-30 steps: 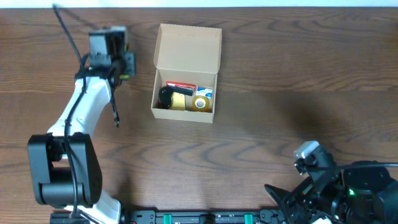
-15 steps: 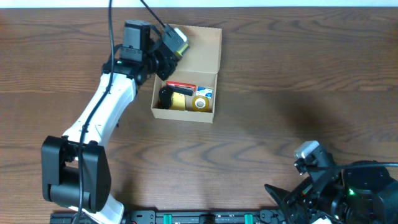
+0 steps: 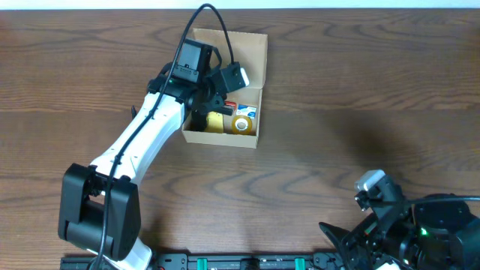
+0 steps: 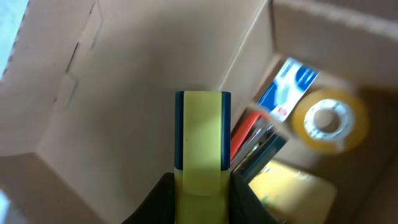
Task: Pack container
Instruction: 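Lift the highlighter and carry it right over the box, then lower the highlighter into the box and open the left gripper, then lift the left gripper out of the box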
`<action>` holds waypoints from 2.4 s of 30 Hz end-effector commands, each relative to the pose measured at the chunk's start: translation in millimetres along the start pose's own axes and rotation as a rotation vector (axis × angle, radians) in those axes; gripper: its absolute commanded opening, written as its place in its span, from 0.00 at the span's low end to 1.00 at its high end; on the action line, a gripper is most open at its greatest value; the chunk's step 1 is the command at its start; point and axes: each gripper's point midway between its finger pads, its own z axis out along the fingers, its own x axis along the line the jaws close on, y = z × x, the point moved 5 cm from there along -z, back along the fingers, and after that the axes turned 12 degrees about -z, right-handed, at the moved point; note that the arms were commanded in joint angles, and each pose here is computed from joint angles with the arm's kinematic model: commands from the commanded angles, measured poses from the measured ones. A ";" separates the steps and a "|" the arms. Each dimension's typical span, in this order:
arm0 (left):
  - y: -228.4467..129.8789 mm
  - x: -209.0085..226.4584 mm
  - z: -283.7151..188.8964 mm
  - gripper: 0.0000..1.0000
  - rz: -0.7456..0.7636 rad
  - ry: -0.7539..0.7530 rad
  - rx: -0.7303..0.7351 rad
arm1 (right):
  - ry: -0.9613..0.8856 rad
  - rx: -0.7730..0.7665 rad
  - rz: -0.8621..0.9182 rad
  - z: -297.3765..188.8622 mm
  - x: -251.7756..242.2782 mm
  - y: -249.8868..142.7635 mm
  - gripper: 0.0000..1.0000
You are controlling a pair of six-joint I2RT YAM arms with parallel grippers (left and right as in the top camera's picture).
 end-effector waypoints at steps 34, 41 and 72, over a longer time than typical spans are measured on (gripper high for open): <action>-15.5 -25.8 36.9 0.05 0.430 -0.195 -0.005 | 0.008 -0.001 0.006 -0.1 1.0 0.2 0.99; -21.9 -19.6 45.9 0.06 0.459 -0.160 0.041 | 0.008 -0.001 0.006 -0.1 1.0 0.2 0.99; 49.8 32.6 -48.9 0.61 0.057 0.182 -0.224 | 0.008 -0.001 0.006 -0.1 1.0 0.2 0.99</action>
